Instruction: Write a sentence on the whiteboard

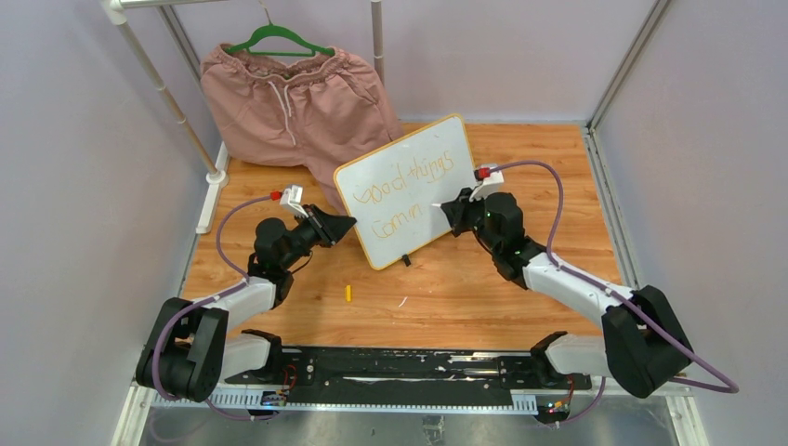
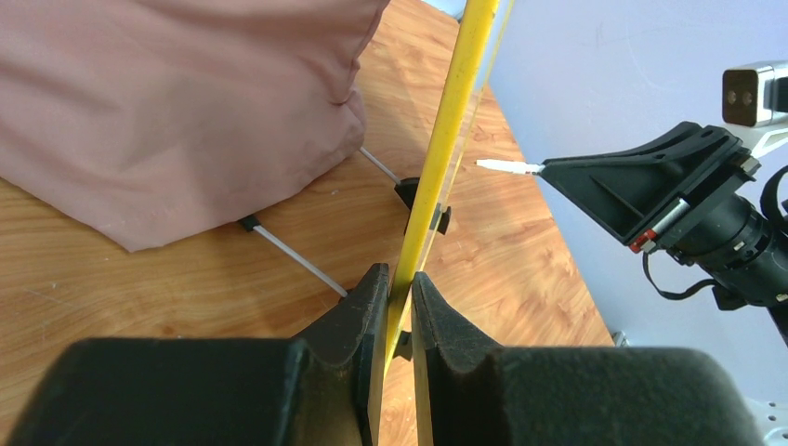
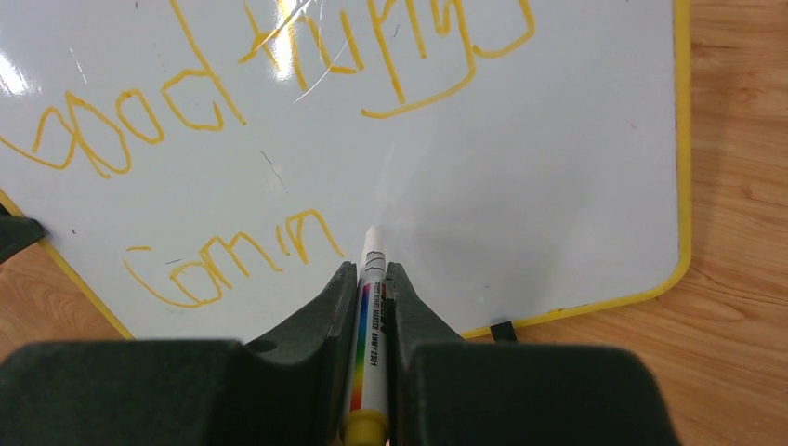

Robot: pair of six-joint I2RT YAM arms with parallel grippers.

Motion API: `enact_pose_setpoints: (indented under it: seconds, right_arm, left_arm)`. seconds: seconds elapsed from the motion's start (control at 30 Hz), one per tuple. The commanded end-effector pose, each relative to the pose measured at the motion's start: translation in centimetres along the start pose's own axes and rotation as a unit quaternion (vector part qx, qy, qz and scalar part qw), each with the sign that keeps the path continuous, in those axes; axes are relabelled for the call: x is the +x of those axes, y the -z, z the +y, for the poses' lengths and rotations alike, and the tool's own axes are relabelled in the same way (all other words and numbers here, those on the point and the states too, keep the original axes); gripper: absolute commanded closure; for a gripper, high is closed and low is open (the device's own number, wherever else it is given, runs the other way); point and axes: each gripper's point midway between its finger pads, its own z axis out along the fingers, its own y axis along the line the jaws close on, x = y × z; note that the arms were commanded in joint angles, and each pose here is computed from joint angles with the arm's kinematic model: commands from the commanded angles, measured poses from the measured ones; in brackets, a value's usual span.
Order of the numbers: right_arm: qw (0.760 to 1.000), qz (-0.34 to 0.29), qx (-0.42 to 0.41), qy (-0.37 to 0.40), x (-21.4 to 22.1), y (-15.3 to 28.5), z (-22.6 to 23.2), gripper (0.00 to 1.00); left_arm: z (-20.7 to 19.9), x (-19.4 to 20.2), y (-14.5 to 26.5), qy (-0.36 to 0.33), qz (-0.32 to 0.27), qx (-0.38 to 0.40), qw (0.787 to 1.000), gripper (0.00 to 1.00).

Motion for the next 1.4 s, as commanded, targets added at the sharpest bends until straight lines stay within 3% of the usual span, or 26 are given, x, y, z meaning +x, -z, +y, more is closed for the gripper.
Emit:
enact_pose_setpoints:
  seconds: [0.0, 0.57, 1.03, 1.37]
  right_arm:
    - [1.000, -0.016, 0.019, -0.009, -1.6, -0.4, -1.0, 1.00]
    - [1.000, -0.024, 0.012, -0.013, -2.7, -2.1, -0.6, 1.00]
    - [0.999, 0.010, -0.042, -0.015, -0.2, -2.1, 2.0, 1.00]
    - [0.999, 0.033, -0.024, -0.019, 2.7, -1.0, 1.1, 1.00]
  left_arm:
    - [-1.3, 0.1, 0.0, -0.013, 0.005, 0.026, 1.000, 0.82]
    - [-1.3, 0.1, -0.1, -0.012, 0.005, 0.026, 1.000, 0.82]
    - [-1.2, 0.2, -0.1, -0.012, 0.006, 0.025, 1.000, 0.82]
    - [-1.2, 0.1, -0.1, -0.011, 0.006, 0.025, 1.000, 0.82]
